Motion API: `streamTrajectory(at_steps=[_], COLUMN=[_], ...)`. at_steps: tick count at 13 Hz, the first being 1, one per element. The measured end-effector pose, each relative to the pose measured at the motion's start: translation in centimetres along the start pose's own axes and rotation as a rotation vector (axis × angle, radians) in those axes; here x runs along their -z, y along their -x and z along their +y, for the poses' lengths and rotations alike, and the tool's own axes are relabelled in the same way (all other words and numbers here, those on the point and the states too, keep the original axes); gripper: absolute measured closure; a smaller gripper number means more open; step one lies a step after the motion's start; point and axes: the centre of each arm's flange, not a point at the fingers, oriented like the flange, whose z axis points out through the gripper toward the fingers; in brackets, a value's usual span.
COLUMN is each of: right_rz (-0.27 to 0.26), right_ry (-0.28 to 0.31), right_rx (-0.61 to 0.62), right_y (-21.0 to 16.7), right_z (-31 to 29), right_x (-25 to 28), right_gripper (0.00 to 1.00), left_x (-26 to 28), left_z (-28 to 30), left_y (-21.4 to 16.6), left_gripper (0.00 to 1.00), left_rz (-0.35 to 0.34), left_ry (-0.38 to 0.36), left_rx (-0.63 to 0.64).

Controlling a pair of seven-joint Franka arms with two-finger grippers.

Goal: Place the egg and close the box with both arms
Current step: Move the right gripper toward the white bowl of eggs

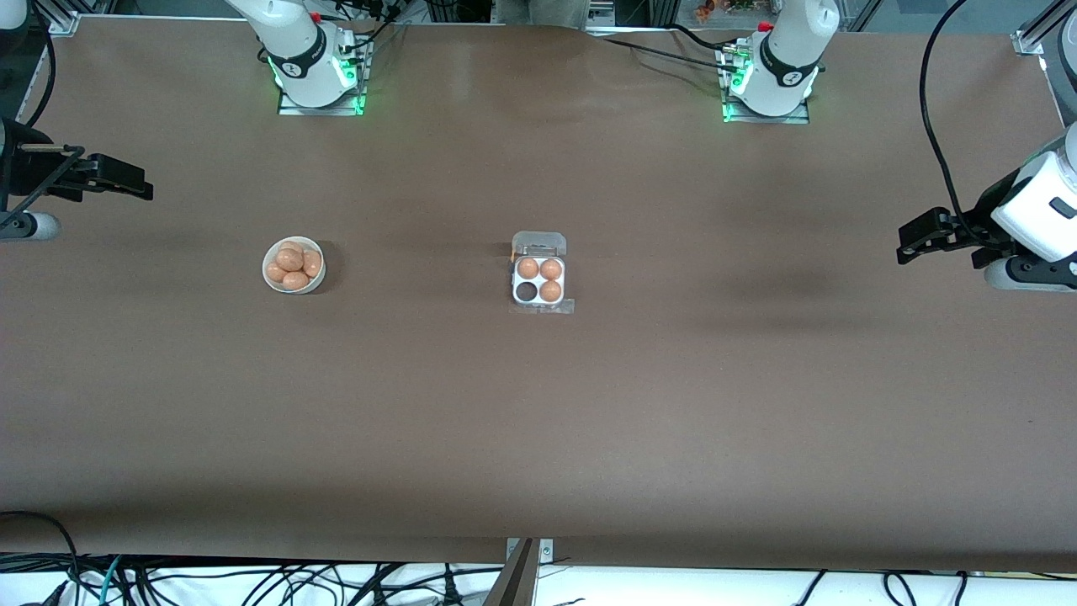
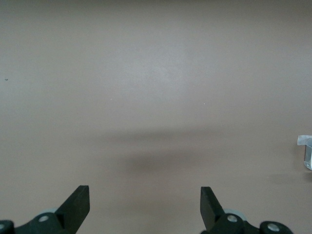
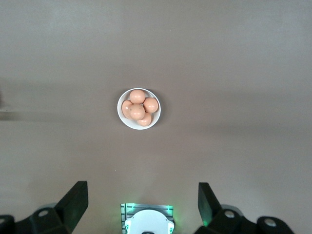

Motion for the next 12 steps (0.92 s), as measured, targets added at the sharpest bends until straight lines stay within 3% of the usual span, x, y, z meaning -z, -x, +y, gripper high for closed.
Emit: streamTrajectory(at_steps=[12], right_rz=[-0.014], right_ry=[0.004], right_rx=[0.015], right_y=[0.0], right_z=[-2.0], right_x=[-0.4], right_gripper=[0.00], left_x=[0.0], left_z=[-0.8], left_y=[0.0], left_gripper=[0.00], left_rz=[0.000], left_ry=[0.000], left_rx=[0.013])
